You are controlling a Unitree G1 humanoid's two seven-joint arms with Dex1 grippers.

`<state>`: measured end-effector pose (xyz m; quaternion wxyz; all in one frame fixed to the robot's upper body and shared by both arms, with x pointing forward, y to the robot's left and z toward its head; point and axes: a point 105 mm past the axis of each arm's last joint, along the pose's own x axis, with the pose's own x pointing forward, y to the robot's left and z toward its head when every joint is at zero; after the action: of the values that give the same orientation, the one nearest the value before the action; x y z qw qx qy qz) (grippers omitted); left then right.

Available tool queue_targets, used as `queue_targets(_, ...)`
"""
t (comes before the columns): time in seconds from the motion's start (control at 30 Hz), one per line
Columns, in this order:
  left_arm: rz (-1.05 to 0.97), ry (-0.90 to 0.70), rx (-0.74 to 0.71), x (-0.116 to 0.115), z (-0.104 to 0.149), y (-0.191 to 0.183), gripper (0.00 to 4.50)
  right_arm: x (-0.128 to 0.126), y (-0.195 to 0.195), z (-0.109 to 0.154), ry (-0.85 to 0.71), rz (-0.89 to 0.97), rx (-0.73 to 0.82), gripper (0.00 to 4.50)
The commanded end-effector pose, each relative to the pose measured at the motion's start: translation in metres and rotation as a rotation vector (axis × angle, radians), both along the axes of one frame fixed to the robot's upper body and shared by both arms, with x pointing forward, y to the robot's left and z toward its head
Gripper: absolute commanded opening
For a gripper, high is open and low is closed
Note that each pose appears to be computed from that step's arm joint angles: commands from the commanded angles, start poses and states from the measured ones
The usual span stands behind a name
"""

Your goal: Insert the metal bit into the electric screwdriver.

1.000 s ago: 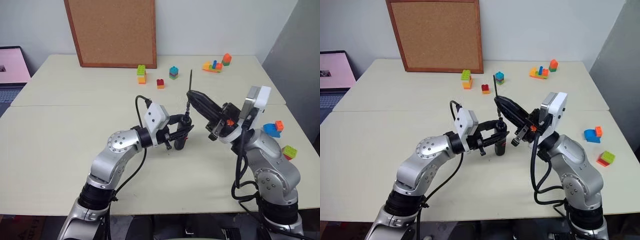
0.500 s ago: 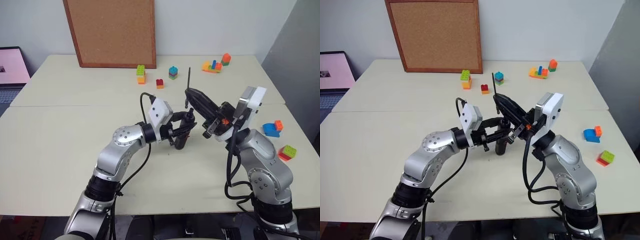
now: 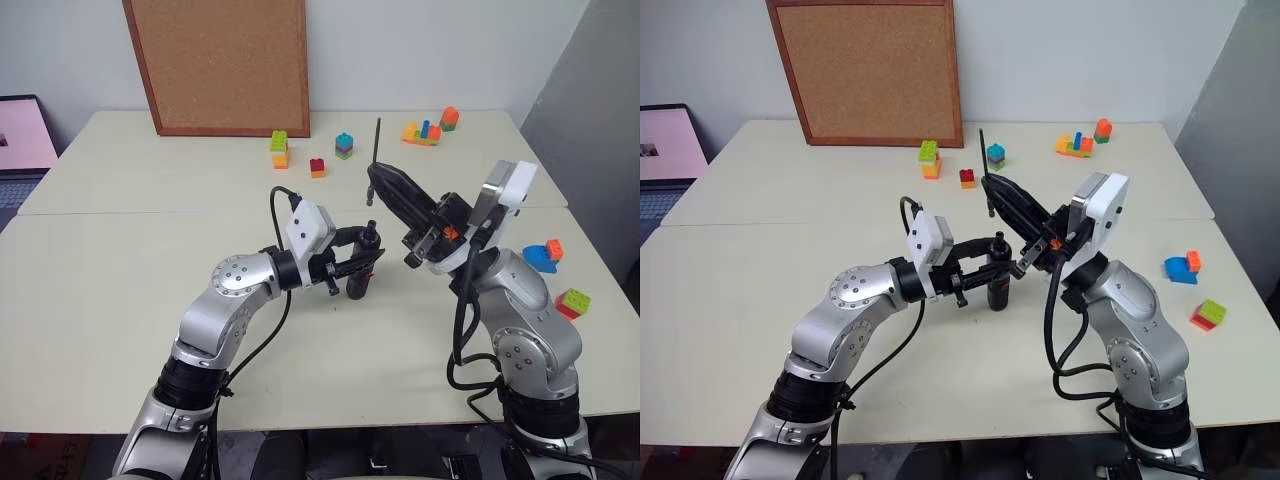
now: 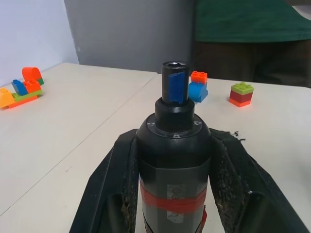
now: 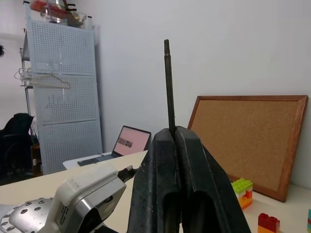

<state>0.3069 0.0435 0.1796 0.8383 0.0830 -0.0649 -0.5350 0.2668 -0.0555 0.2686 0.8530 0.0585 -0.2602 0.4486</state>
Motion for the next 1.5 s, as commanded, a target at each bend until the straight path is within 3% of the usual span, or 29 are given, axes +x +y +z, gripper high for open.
queue_targets(0.03,0.037,-0.051,-0.009,0.001,0.011,0.007,1.64,-0.006,-0.002,0.008,-0.041,0.019,0.022,0.00)
queue_targets(1.5,0.040,-0.046,0.007,0.003,0.005,0.011,1.64,0.006,-0.003,-0.023,0.057,0.010,0.004,0.00)
